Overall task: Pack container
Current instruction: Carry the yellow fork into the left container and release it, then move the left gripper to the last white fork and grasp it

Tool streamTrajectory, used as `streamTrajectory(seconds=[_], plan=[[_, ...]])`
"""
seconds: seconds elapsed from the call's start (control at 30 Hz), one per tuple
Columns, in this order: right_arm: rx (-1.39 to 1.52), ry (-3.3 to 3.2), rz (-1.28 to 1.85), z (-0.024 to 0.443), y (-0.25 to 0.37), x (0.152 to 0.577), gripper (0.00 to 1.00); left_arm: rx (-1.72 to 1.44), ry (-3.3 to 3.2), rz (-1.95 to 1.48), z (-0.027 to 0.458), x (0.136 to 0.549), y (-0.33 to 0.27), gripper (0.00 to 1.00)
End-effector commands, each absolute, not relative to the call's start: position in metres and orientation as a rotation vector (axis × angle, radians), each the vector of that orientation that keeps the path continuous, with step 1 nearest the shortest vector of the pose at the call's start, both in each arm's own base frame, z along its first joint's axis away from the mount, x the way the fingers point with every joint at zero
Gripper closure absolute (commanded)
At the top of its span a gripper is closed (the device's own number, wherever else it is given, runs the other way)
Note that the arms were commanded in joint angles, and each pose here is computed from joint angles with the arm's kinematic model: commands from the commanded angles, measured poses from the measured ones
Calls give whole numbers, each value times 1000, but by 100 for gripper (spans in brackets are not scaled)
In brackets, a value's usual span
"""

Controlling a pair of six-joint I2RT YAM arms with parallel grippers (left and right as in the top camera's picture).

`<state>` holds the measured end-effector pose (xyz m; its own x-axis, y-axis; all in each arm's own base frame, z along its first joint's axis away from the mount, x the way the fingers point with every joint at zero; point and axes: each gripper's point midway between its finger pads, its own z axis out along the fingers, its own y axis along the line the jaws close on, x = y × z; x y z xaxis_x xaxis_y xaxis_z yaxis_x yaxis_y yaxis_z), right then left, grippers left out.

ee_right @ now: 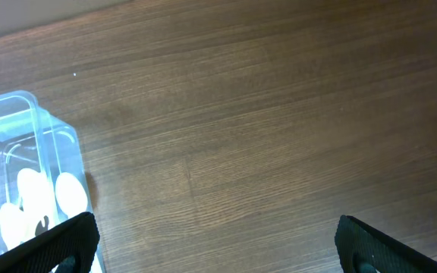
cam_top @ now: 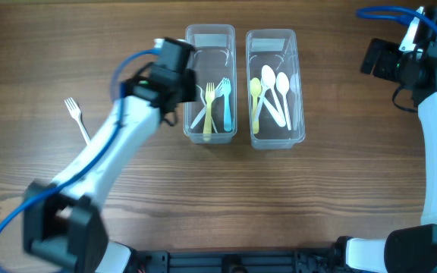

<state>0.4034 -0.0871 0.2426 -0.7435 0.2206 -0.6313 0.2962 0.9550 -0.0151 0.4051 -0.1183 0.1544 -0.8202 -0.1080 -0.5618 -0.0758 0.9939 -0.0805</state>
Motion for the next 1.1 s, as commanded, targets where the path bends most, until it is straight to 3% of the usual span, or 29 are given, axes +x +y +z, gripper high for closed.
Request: streamTrajectory(seconds=[0.0, 0.2, 0.5, 0.77, 1.07], plan=[[362, 2439, -170, 242, -90, 404, 0, -424, 2420, 107, 199, 398, -38, 51], [363, 2440, -170, 242, -90, 404, 0, -725, 2443, 201, 196, 370, 42, 46], [362, 2440, -171, 242, -90, 404, 0, -991, 2471, 254, 168, 352, 110, 48], [363, 2439, -171, 242, -90, 404, 0, -1036, 2597, 287, 119, 354, 122, 51], [363, 2440, -171, 242, -90, 404, 0, -1042, 2720, 253, 59, 365, 127, 46]])
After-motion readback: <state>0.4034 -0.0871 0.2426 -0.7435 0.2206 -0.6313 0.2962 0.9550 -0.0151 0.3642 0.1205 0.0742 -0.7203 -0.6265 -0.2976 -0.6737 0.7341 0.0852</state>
